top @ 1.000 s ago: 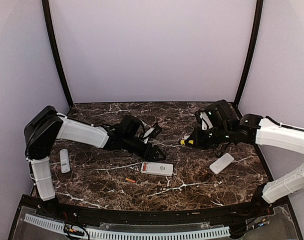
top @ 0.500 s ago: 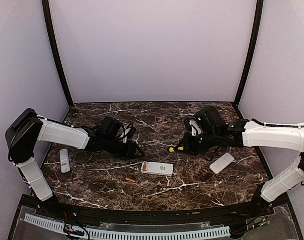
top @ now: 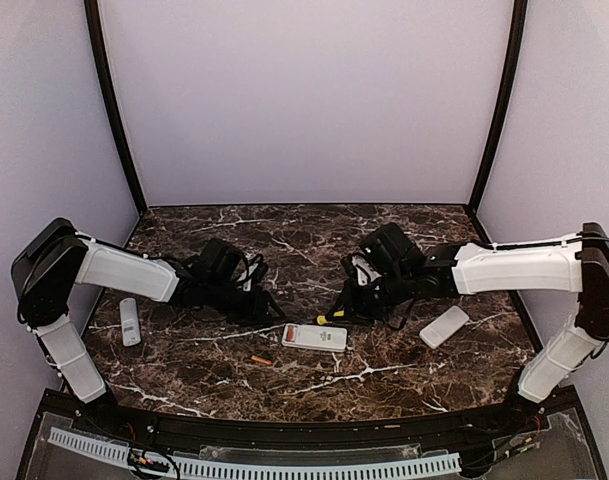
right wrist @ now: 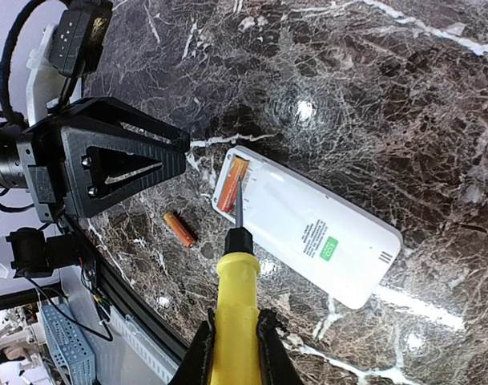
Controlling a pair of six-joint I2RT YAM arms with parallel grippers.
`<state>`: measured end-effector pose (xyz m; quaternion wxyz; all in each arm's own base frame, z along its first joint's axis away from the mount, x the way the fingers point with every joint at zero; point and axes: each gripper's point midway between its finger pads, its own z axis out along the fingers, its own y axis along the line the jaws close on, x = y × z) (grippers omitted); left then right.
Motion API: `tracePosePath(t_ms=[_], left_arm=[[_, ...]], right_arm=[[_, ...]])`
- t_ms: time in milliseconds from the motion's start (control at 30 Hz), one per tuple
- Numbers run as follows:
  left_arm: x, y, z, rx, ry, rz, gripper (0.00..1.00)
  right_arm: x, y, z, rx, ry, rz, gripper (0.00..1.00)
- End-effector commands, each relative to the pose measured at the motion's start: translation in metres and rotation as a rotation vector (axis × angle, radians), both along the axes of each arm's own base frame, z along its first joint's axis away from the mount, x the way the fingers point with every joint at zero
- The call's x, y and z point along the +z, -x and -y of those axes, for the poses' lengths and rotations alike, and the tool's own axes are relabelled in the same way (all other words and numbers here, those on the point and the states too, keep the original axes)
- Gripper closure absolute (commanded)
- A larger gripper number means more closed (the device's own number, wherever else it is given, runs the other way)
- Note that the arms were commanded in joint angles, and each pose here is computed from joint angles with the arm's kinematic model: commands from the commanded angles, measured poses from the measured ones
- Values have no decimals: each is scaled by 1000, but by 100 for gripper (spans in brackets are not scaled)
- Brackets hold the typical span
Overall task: Unload the batteries from the remote control
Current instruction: Remove the battery from the remote control without the battery cover.
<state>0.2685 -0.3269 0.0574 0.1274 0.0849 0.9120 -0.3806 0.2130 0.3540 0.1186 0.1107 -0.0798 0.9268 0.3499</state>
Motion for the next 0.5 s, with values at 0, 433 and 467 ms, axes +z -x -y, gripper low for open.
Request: tracePosePath(t_ms=[0,433,467], left_arm=[[-12,8,-7,4,-29,-39,66],[-20,15,-6,-14,-25,-77,70],[-21,15,-5,-17,-25,-82,71]], right_arm=[[9,3,-19,22,-49,-21,100],[-3,8,-25,15,-13,-80,100],[-4,9,-25,14,-9,-82,100]])
